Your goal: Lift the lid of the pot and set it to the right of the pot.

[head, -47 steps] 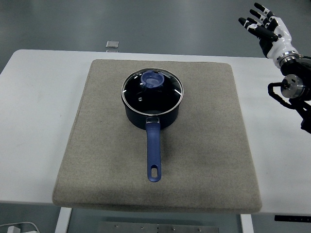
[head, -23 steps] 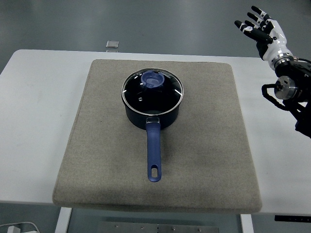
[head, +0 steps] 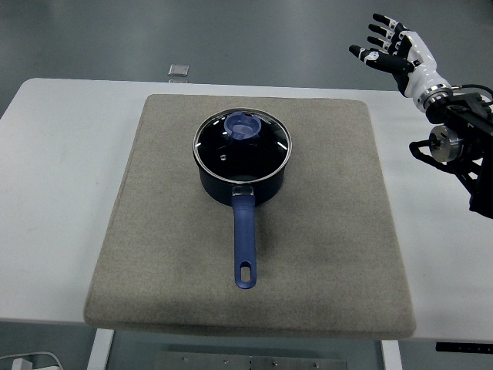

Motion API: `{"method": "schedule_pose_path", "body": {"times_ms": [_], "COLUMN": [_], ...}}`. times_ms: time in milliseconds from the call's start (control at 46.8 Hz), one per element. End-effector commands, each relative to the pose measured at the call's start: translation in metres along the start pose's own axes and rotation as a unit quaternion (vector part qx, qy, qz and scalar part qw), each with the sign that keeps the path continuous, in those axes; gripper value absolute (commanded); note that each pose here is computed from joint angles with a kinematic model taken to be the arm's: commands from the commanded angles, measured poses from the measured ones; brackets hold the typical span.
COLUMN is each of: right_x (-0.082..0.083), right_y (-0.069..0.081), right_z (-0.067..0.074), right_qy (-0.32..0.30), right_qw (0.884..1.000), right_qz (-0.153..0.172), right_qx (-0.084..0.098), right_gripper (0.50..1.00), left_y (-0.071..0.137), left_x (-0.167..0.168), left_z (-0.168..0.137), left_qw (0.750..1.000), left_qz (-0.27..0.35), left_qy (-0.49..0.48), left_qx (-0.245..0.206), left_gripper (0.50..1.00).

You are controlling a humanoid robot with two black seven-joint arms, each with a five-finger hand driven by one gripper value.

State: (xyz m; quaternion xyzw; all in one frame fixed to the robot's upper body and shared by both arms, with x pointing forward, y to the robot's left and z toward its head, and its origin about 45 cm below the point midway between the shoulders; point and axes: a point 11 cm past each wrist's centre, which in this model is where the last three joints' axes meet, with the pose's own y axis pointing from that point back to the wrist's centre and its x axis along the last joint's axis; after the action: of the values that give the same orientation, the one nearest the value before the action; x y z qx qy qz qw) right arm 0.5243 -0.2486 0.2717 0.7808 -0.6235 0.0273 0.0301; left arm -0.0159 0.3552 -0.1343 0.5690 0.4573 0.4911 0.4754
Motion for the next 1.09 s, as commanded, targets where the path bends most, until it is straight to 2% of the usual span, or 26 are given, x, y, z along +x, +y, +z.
{"method": "schedule_pose_path", "body": {"times_ms": [0, 107, 171, 278, 385, 598, 705, 791, 962, 1068], "right_x": [-0.004, -0.005, -0.009, -0.020, -0.023, -0.031, -0.040, -0.055, -0.091, -0.112], "right_y": [0.000, -0.003, -0.003, -0.004, -0.004, -0.010, -0.010, -0.010, -0.004, 0.001], "right_z": [-0.002, -0.012, -0.014, -0.017, -0.021, -0.054, -0.069, -0.080, -0.104, -0.115], "right_qy": [0.011, 0.033, 0.057, 0.106, 0.145, 0.180, 0.204, 0.226, 0.265, 0.290], "right_qw": [1.000, 0.999, 0.996, 0.988, 0.980, 0.967, 0.954, 0.940, 0.903, 0.880], "right_qz": [-0.023, -0.042, -0.065, -0.112, -0.136, -0.178, -0.211, -0.244, -0.312, -0.348], "right_qx": [0.001, 0.008, 0.008, 0.006, 0.006, 0.025, 0.054, 0.078, 0.129, 0.146], "right_gripper": [0.903, 0.903, 0.903, 0.903, 0.903, 0.903, 0.903, 0.903, 0.903, 0.903], "left_y": [0.000, 0.000, 0.000, 0.000, 0.000, 0.000, 0.000, 0.000, 0.000, 0.000], "left_x": [0.000, 0.000, 0.000, 0.000, 0.000, 0.000, 0.000, 0.000, 0.000, 0.000], "left_z": [0.000, 0.000, 0.000, 0.000, 0.000, 0.000, 0.000, 0.000, 0.000, 0.000], "left_qw": [1.000, 1.000, 1.000, 1.000, 1.000, 1.000, 1.000, 1.000, 1.000, 1.000], "left_qz": [0.000, -0.001, 0.000, 0.000, 0.000, 0.000, 0.000, 0.000, 0.000, 0.000], "left_qy": [0.000, 0.000, 0.000, 0.000, 0.000, 0.000, 0.000, 0.000, 0.000, 0.000], "left_qx": [0.000, 0.000, 0.000, 0.000, 0.000, 0.000, 0.000, 0.000, 0.000, 0.000], "left_gripper": [1.000, 1.000, 1.000, 1.000, 1.000, 1.000, 1.000, 1.000, 1.000, 1.000]}}
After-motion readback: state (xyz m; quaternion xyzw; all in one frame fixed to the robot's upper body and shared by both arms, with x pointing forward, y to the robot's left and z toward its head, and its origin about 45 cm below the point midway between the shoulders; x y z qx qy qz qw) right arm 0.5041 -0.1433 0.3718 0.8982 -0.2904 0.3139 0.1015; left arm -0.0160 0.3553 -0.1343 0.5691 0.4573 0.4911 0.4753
